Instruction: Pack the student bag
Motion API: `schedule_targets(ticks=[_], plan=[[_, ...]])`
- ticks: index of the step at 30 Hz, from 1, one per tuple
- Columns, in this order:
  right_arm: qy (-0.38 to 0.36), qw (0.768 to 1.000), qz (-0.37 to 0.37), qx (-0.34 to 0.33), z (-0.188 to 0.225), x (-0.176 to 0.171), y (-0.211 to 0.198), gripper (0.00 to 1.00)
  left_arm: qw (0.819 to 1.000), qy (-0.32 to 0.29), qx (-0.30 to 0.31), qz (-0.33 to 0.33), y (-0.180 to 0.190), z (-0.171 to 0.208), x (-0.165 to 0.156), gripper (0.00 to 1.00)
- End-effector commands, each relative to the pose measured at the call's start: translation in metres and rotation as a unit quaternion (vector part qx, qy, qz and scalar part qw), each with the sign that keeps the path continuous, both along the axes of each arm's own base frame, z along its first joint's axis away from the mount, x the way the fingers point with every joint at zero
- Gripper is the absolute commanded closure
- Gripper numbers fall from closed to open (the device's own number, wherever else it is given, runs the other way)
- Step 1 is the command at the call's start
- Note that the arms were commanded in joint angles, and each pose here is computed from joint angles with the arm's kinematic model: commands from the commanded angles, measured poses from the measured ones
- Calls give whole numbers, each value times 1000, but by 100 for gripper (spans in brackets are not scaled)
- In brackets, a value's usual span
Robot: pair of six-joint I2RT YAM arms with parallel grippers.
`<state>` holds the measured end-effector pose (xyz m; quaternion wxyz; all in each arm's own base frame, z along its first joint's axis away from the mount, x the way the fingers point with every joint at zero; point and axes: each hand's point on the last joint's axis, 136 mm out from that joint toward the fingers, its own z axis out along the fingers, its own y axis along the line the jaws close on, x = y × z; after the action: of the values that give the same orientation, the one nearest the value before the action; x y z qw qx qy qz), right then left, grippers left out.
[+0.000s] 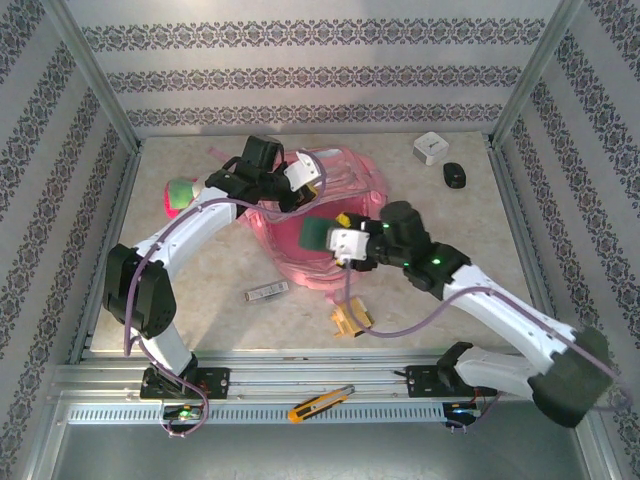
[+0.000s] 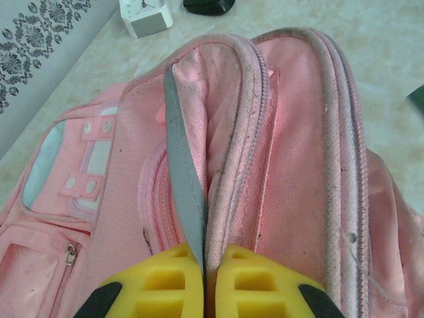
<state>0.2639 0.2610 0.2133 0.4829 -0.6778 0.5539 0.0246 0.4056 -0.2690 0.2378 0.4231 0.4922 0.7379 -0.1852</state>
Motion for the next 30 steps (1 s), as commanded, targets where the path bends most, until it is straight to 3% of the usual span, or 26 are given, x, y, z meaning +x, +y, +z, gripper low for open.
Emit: schedule_targets(ticks=[1, 8, 13, 19, 24, 30], plan=[[-104, 986, 38, -128, -14, 20, -1, 61, 993, -70, -92, -15, -10, 71, 15, 100], [-136, 968, 65, -200, -45, 57, 30, 59, 993, -63, -96, -29, -11, 72, 11, 100], [-134, 966, 22, -219, -60, 104, 46, 55, 992, -62, -104, -34, -12, 76, 7, 100], [-106, 971, -57, -205, -78, 141, 48, 31, 991, -75, -106, -29, -8, 83, 6, 100], [-85, 974, -94, -186, -82, 129, 39, 17, 990, -86, -110, -7, 0, 81, 10, 99], [-31, 978, -174, -109, -63, 116, 23, 12, 989, -83, -121, 8, 5, 81, 14, 99]])
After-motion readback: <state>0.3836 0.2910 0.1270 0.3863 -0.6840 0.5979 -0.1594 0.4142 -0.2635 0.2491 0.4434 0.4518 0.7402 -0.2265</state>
